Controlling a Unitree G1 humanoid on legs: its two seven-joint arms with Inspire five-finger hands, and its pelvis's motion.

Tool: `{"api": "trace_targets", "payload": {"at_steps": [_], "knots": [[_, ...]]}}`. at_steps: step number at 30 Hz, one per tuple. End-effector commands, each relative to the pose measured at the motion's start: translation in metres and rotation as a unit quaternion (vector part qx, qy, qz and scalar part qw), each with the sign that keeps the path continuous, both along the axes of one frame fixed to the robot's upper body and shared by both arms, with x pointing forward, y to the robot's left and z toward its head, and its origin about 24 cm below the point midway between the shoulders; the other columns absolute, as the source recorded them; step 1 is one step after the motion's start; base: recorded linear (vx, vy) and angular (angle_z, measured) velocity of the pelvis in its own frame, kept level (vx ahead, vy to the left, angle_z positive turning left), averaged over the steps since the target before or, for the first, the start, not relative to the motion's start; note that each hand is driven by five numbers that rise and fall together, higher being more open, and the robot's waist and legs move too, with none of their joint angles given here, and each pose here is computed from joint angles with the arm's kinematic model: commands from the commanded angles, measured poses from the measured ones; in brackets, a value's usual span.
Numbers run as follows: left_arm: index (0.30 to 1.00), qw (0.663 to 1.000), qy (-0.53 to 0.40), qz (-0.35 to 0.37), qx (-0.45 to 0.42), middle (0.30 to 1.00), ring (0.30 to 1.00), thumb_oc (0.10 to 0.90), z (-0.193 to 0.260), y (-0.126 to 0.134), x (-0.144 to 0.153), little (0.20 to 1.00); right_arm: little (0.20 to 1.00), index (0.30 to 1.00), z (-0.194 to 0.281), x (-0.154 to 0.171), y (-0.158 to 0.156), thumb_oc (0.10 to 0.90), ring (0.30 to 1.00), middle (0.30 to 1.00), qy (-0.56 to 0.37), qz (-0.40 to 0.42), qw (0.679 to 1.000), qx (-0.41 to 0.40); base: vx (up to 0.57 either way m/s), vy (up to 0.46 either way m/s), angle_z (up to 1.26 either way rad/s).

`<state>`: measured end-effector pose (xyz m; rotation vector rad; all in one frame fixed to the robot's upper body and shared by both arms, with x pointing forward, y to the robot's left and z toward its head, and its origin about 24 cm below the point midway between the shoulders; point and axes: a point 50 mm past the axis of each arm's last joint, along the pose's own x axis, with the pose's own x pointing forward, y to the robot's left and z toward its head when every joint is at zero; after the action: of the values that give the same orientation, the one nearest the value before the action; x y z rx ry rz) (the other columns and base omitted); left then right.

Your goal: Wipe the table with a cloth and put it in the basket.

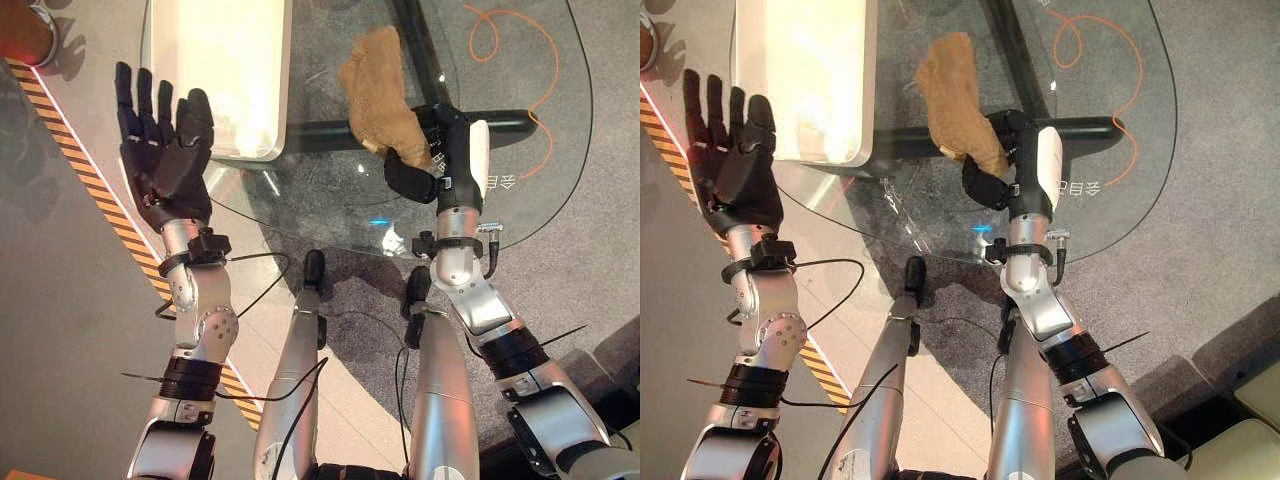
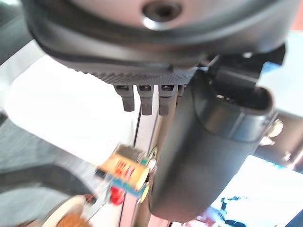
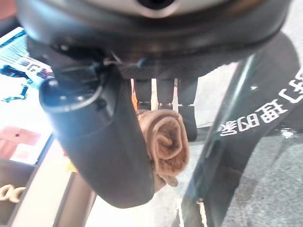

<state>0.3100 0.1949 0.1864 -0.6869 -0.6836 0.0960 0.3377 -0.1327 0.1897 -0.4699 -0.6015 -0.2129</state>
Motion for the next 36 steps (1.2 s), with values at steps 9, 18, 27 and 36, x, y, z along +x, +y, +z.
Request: {"api": "trace_targets", "payload": {"at_steps": [9, 18, 27, 36], "knots": [[0.900, 0.984, -0.093, -0.147, 0.044, 0.900, 0.900, 0.800, 0.042, -0.020, -0.007, 0.900, 0.200, 0.300, 0.094, -0.060, 0.035, 0.100, 0.300, 0.300, -0.272, 0.162, 0.948, 0.037, 0.00, 0.000, 0.00], [0.900, 0.967, -0.104, -0.229, 0.035, 0.900, 0.900, 0.800, 0.046, -0.036, -0.006, 0.900, 0.200, 0.300, 0.097, -0.066, 0.042, 0.100, 0.300, 0.300, -0.276, 0.186, 0.942, 0.031, 0.00, 0.000, 0.00], [0.900, 0.945, -0.108, -0.310, 0.013, 0.900, 0.900, 0.800, 0.052, -0.057, -0.006, 0.900, 0.200, 0.300, 0.097, -0.068, 0.054, 0.100, 0.300, 0.300, -0.268, 0.215, 0.939, 0.019, 0.00, 0.000, 0.00], [0.900, 0.921, -0.133, -0.365, 0.014, 0.900, 0.900, 0.800, 0.061, -0.073, -0.009, 0.900, 0.200, 0.300, 0.095, -0.065, 0.065, 0.100, 0.300, 0.300, -0.243, 0.236, 0.941, 0.001, 0.00, 0.000, 0.00]]}}
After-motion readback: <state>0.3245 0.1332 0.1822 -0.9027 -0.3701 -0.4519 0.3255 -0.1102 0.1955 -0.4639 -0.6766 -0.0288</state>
